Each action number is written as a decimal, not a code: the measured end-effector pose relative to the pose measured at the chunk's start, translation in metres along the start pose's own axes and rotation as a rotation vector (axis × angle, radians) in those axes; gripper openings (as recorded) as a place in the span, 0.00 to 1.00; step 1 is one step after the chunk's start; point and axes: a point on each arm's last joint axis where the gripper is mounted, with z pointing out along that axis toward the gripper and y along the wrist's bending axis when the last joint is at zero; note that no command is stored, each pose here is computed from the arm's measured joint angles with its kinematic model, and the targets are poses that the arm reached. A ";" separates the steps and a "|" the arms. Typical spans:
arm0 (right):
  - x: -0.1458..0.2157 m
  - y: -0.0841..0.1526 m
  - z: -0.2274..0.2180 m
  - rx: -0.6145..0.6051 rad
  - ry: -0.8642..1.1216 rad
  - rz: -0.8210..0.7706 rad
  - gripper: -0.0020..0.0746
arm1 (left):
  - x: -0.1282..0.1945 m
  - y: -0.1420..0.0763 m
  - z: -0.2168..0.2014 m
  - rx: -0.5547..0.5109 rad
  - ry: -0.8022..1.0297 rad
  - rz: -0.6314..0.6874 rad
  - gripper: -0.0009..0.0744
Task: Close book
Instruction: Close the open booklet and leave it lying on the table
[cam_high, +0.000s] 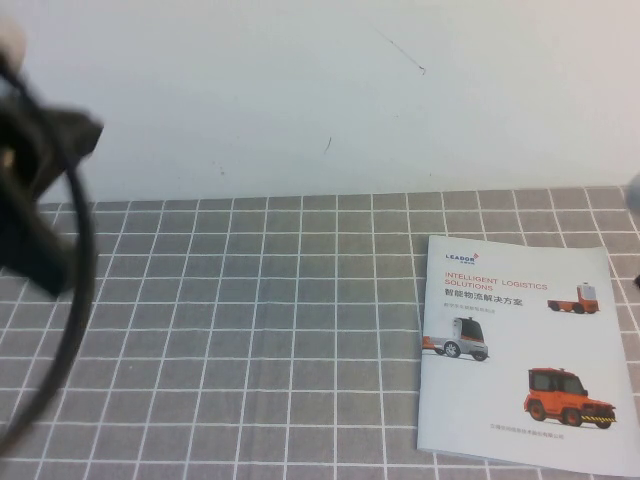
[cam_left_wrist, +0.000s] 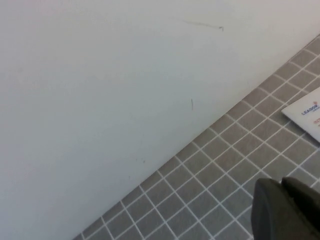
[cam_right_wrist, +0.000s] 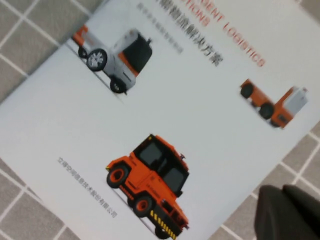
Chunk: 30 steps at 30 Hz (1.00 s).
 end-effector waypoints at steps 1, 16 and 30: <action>0.000 0.003 -0.015 0.020 -0.034 -0.006 0.02 | 0.013 -0.003 -0.002 -0.013 -0.001 -0.013 0.01; 0.104 0.082 -0.095 0.139 -0.327 0.013 0.02 | 0.178 -0.063 -0.008 -0.003 -0.171 -0.168 0.01; 0.163 0.124 -0.088 0.087 -0.500 0.045 0.02 | 0.197 -0.073 -0.002 0.009 -0.289 -0.177 0.01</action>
